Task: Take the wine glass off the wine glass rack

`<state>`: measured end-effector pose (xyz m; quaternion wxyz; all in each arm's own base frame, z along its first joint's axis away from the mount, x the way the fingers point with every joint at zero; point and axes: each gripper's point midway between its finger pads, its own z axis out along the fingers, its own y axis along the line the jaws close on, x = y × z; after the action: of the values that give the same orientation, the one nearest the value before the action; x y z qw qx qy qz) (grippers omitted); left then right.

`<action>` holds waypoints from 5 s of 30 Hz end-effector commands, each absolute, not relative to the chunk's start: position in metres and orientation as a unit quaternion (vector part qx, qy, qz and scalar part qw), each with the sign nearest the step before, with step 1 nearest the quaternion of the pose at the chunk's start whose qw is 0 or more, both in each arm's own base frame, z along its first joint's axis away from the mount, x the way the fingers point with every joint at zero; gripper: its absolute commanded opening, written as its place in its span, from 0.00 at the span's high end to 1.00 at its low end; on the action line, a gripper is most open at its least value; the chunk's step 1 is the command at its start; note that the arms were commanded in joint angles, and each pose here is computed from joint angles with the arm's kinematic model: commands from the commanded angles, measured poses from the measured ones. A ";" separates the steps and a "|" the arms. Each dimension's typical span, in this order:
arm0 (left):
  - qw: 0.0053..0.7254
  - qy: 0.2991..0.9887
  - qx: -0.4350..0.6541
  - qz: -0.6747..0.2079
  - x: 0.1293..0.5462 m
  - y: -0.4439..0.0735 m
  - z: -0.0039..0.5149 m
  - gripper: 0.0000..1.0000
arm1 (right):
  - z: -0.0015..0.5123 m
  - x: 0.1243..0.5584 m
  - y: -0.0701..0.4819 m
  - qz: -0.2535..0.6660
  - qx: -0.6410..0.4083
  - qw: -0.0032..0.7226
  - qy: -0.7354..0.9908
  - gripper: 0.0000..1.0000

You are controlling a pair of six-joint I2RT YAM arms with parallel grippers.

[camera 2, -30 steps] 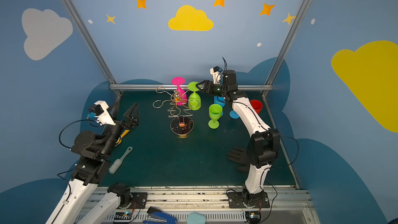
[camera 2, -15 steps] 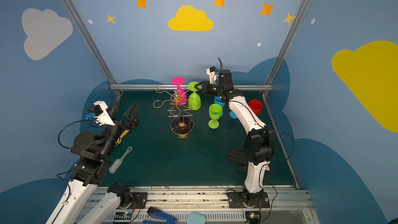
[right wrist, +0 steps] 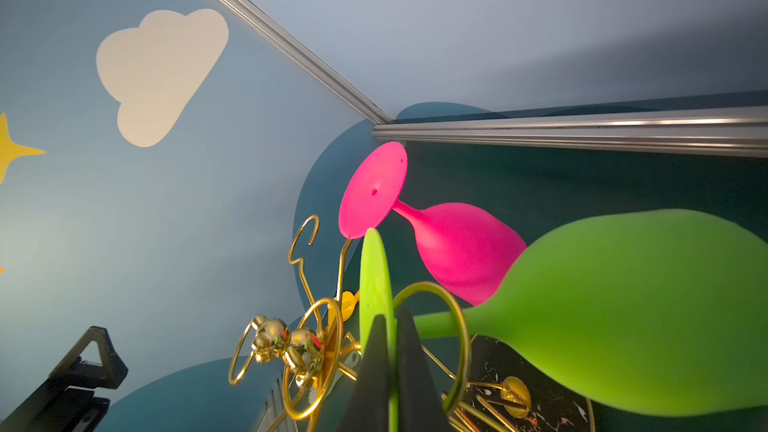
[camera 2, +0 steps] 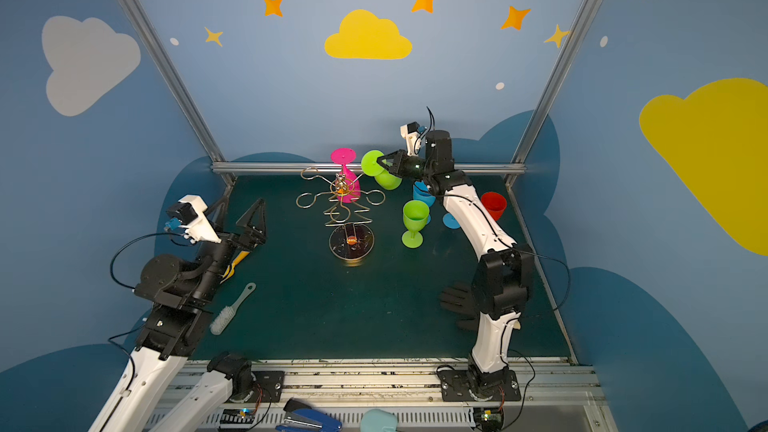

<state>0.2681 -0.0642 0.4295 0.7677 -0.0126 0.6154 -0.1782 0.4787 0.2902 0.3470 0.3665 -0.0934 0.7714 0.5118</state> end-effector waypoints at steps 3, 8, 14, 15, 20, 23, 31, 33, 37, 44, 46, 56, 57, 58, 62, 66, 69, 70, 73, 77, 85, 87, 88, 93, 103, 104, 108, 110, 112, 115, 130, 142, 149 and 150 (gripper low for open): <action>0.773 0.610 -0.014 -0.173 0.265 -0.061 0.433 0.01 | 0.367 0.473 0.289 0.537 -0.101 0.373 0.750 1.00; 0.773 0.610 -0.014 -0.173 0.265 -0.061 0.433 0.01 | 0.384 0.465 0.293 0.564 -0.108 0.371 0.730 1.00; 0.773 0.610 -0.014 -0.174 0.265 -0.061 0.433 0.01 | 0.392 0.455 0.297 0.575 -0.120 0.365 0.722 1.00; 0.773 0.610 -0.015 -0.173 0.265 -0.061 0.433 0.01 | 0.392 0.454 0.298 0.576 -0.122 0.363 0.722 1.00; 0.774 0.609 -0.015 -0.175 0.264 -0.061 0.433 0.01 | 0.386 0.444 0.303 0.576 -0.129 0.348 0.728 1.00; 0.773 0.610 -0.015 -0.175 0.265 -0.061 0.433 0.01 | 0.382 0.438 0.306 0.576 -0.133 0.343 0.730 1.00; 0.773 0.608 -0.014 -0.177 0.264 -0.062 0.434 0.00 | 0.373 0.426 0.312 0.575 -0.139 0.328 0.736 1.00; 0.774 0.608 -0.016 -0.176 0.264 -0.061 0.434 0.00 | 0.371 0.423 0.311 0.574 -0.137 0.327 0.738 1.00; 0.774 0.608 -0.015 -0.176 0.263 -0.061 0.434 0.00 | 0.369 0.419 0.306 0.567 -0.131 0.332 0.743 1.00; 0.774 0.607 -0.016 -0.178 0.263 -0.061 0.434 0.01 | 0.368 0.419 0.290 0.556 -0.109 0.346 0.747 1.00; 0.774 0.607 -0.015 -0.179 0.263 -0.061 0.434 0.01 | 0.367 0.421 0.283 0.553 -0.099 0.351 0.749 1.00; 0.749 0.628 -0.005 -0.210 0.271 -0.074 0.436 0.01 | 0.380 0.430 0.241 0.533 -0.064 0.398 0.744 1.00; 0.739 0.637 0.002 -0.219 0.274 -0.080 0.436 0.02 | 0.386 0.429 0.236 0.530 -0.063 0.407 0.741 1.00; 0.729 0.645 0.008 -0.230 0.277 -0.085 0.436 0.02 | 0.391 0.428 0.230 0.526 -0.062 0.417 0.738 1.00; 0.685 0.666 0.045 -0.291 0.286 -0.112 0.439 0.06 | 0.416 0.416 0.213 0.506 -0.071 0.459 0.727 1.00; 0.615 0.675 0.108 -0.394 0.294 -0.153 0.444 0.13 | 0.445 0.391 0.206 0.483 -0.105 0.499 0.712 1.00; 0.564 0.662 0.159 -0.467 0.295 -0.182 0.451 0.20 | 0.464 0.370 0.203 0.467 -0.134 0.525 0.699 1.00; 0.551 0.652 0.179 -0.489 0.293 -0.190 0.454 0.21 | 0.470 0.363 0.203 0.461 -0.145 0.531 0.696 1.00; 0.519 0.628 0.213 -0.539 0.294 -0.207 0.465 0.25 | 0.481 0.342 0.209 0.448 -0.183 0.540 0.688 1.00; 0.485 0.612 0.245 -0.574 0.298 -0.228 0.472 0.29 | 0.492 0.319 0.224 0.452 -0.222 0.540 0.674 1.00; 0.440 0.598 0.293 -0.603 0.295 -0.268 0.473 0.30 | 0.493 0.291 0.257 0.463 -0.278 0.520 0.662 1.00; 0.434 0.595 0.298 -0.607 0.295 -0.274 0.473 0.30 | 0.492 0.286 0.264 0.467 -0.287 0.513 0.660 1.00; 0.434 0.594 0.300 -0.608 0.295 -0.276 0.474 0.31 | 0.491 0.285 0.267 0.468 -0.290 0.511 0.660 1.00; 0.423 0.596 0.303 -0.611 0.301 -0.285 0.471 0.33 | 0.487 0.276 0.281 0.480 -0.305 0.496 0.656 1.00; 0.397 0.600 0.306 -0.624 0.301 -0.295 0.464 0.64 | 0.481 0.274 0.291 0.486 -0.307 0.483 0.660 1.00; 0.397 0.600 0.306 -0.624 0.301 -0.295 0.464 0.70 | 0.481 0.274 0.292 0.486 -0.307 0.484 0.660 1.00; 0.399 0.595 0.303 -0.629 0.299 -0.294 0.468 0.86 | 0.481 0.274 0.293 0.489 -0.307 0.481 0.660 1.00; 0.399 0.588 0.304 -0.634 0.296 -0.293 0.472 0.93 | 0.482 0.274 0.293 0.490 -0.306 0.481 0.660 1.00; 0.396 0.582 0.304 -0.641 0.294 -0.293 0.477 0.97 | 0.482 0.274 0.291 0.486 -0.301 0.484 0.662 0.98; 0.393 0.579 0.293 -0.651 0.293 -0.291 0.484 0.97 | 0.484 0.273 0.284 0.473 -0.292 0.494 0.668 0.69; 0.333 0.606 0.194 -0.696 0.312 -0.275 0.498 0.97 | 0.467 0.274 0.224 0.268 -0.328 0.677 0.602 0.12; 0.313 0.605 0.184 -0.709 0.305 -0.274 0.502 0.97 | 0.458 0.300 0.259 0.231 -0.414 0.710 0.522 0.11; 0.304 0.599 0.179 -0.719 0.302 -0.275 0.506 0.97 | 0.448 0.307 0.276 0.235 -0.444 0.697 0.511 0.11; 0.303 0.598 0.180 -0.720 0.302 -0.275 0.506 0.97 | 0.447 0.309 0.278 0.238 -0.445 0.696 0.512 0.11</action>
<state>0.3133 -0.2769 0.4869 0.2892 0.1575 0.6204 -0.7118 0.3143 0.2714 0.4276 0.6787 -0.4320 0.5461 0.2335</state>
